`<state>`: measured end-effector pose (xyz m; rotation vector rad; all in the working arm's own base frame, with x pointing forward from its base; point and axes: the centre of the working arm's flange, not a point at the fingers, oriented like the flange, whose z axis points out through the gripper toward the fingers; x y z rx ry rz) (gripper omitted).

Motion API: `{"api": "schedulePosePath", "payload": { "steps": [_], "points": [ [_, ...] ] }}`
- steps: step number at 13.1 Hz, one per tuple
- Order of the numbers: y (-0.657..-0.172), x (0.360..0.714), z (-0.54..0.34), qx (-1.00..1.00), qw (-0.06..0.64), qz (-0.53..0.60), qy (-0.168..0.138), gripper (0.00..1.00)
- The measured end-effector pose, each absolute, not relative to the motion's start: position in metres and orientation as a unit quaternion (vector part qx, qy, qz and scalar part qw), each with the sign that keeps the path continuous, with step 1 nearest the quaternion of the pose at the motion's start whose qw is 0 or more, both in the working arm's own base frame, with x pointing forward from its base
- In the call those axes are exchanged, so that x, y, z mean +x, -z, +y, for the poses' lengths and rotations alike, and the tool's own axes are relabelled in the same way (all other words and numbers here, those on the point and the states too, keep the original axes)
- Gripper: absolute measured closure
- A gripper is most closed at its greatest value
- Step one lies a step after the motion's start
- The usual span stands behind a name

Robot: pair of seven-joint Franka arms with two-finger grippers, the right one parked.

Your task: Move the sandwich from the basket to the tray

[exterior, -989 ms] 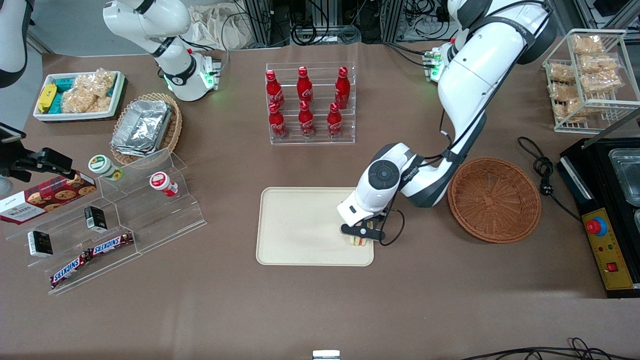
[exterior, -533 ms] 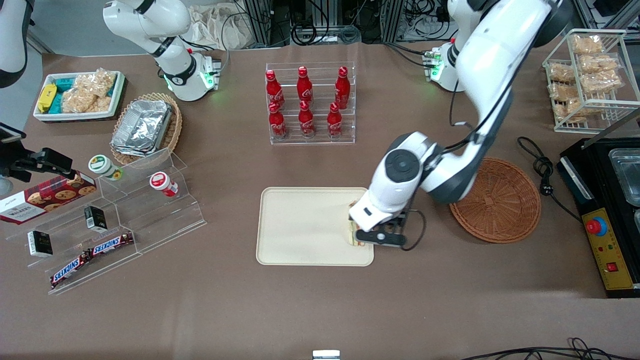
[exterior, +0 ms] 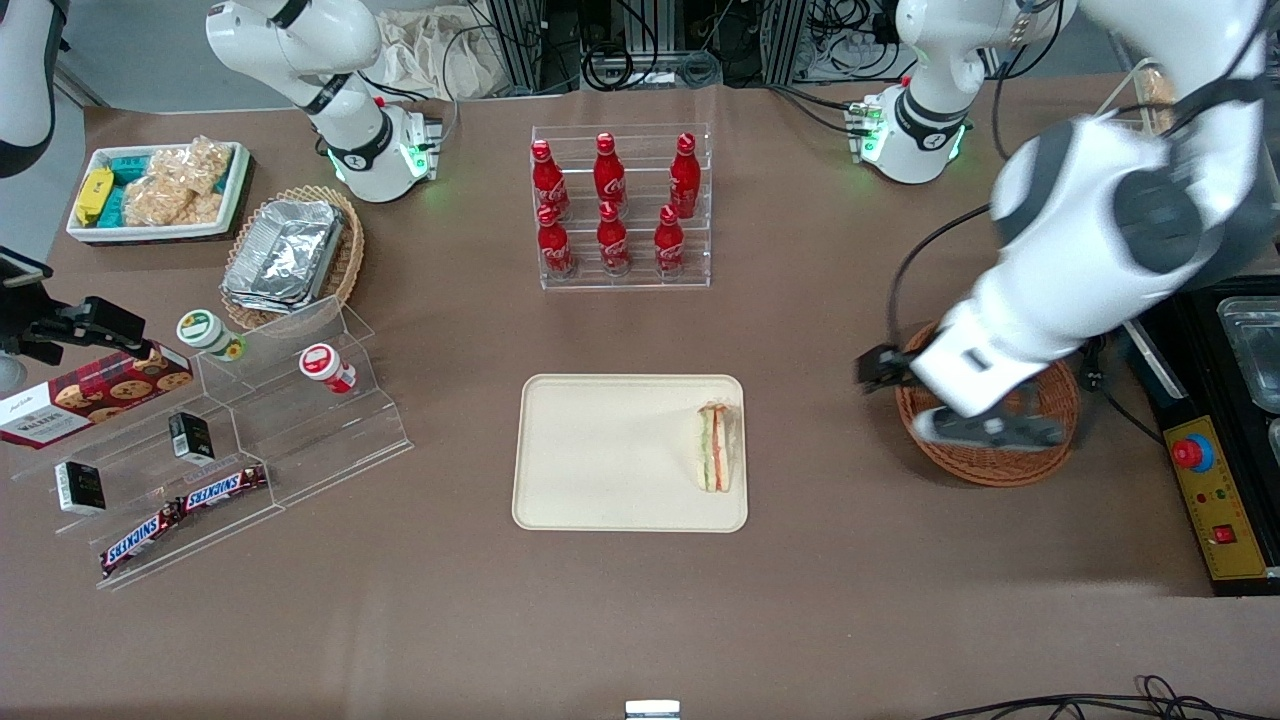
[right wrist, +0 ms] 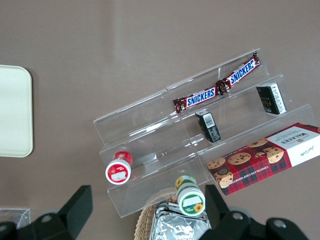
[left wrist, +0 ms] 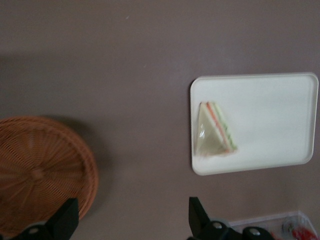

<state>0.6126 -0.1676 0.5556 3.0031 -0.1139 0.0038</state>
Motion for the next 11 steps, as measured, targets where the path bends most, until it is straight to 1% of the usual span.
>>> {"api": "schedulePosePath", "payload": {
  "steps": [2,4,6,9,11],
  "points": [
    [-0.602,0.595,-0.121,0.998,0.051,-0.03,0.017,0.01],
    [-0.634,0.576,-0.091,0.999,0.037,-0.004,0.015,0.0],
    [-0.659,0.553,-0.067,0.999,0.027,0.018,0.026,0.0],
    [-0.681,0.529,-0.049,0.999,0.023,0.035,0.024,0.0],
    [-0.679,0.526,-0.047,0.999,0.022,0.037,0.027,0.0]
  ]
}}
